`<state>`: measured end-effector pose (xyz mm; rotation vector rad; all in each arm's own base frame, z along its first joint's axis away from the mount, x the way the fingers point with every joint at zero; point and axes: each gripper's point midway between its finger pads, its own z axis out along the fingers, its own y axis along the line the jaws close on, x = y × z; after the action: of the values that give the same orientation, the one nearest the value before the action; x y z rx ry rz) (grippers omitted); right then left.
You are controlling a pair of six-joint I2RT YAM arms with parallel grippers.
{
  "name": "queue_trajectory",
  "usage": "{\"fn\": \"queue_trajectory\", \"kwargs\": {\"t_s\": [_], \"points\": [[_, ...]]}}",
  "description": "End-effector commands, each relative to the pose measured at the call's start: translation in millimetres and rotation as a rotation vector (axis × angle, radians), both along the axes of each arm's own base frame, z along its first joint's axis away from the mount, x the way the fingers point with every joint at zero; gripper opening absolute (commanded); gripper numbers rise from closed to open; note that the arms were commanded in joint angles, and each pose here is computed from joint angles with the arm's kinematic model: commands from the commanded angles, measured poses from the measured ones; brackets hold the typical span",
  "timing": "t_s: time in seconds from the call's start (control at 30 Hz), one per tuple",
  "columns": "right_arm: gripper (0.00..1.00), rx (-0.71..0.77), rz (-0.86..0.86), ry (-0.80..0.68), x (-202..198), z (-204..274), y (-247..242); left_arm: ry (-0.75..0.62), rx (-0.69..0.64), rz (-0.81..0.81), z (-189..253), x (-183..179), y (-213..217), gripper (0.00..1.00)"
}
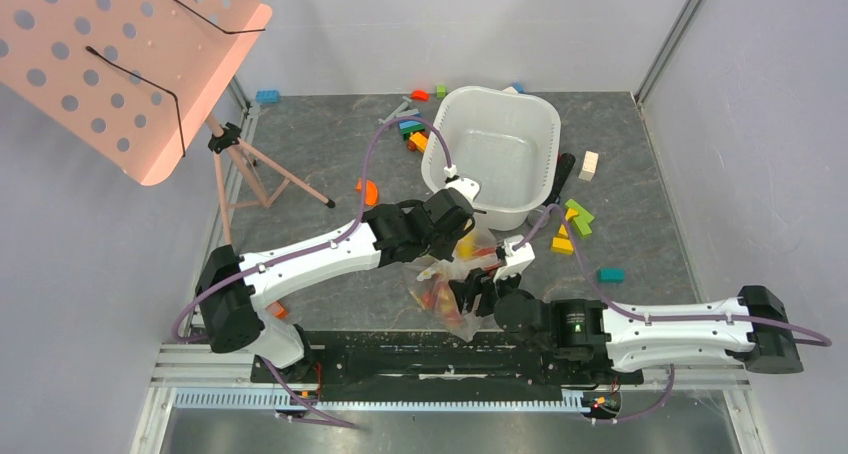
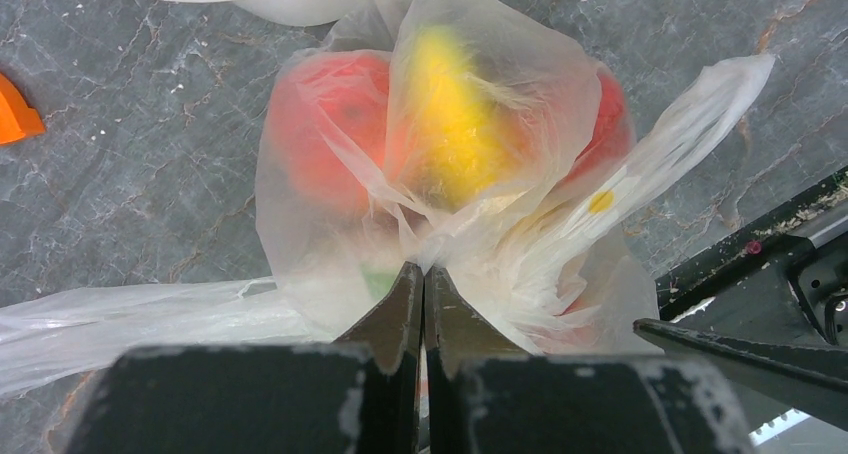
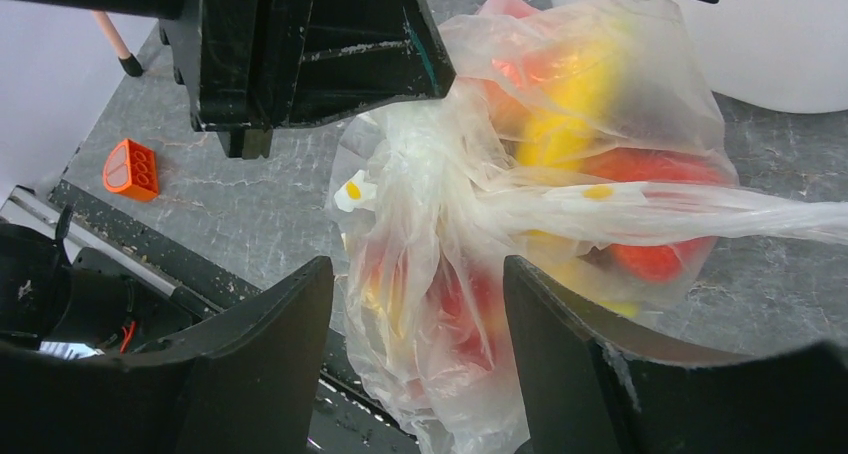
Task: Take the fake fruits out of the plastic bag
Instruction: Untie the plastic bag at the center of the board.
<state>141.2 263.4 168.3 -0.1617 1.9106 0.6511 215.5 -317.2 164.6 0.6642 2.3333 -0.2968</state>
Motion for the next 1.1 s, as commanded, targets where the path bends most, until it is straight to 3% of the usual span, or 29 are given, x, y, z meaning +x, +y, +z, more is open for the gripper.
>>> {"fn": "queue_trajectory", "kwargs": {"t_s": [0.0, 0.3, 0.6, 0.7, 1.07], "points": [[0.64, 0.027, -0.026, -0.022, 4.4, 8.3, 8.4, -0.006, -0.078, 0.014, 19.4, 1.0, -11.7, 0.02], [0.58, -0.067, -0.043, 0.001, 9.5, -14.8, 13.0, 0.000, -0.087, 0.013, 20.3, -1.4, -11.2, 0.02], [0.11, -0.072, -0.044, -0.006, 9.6, -22.2, 2.2, -0.013, -0.075, 0.035, 19.3, 4.0, -5.8, 0.02], [0.00, -0.049, -0.064, -0.004, 10.1, -22.7, -10.3, -0.016, -0.069, 0.060, 20.9, 10.8, 2.6, 0.02], [0.00, -0.038, -0.184, 0.002, 18.6, -33.7, -65.6, -0.023, -0.080, 0.205, 28.6, 38.6, 70.1, 0.02]]}}
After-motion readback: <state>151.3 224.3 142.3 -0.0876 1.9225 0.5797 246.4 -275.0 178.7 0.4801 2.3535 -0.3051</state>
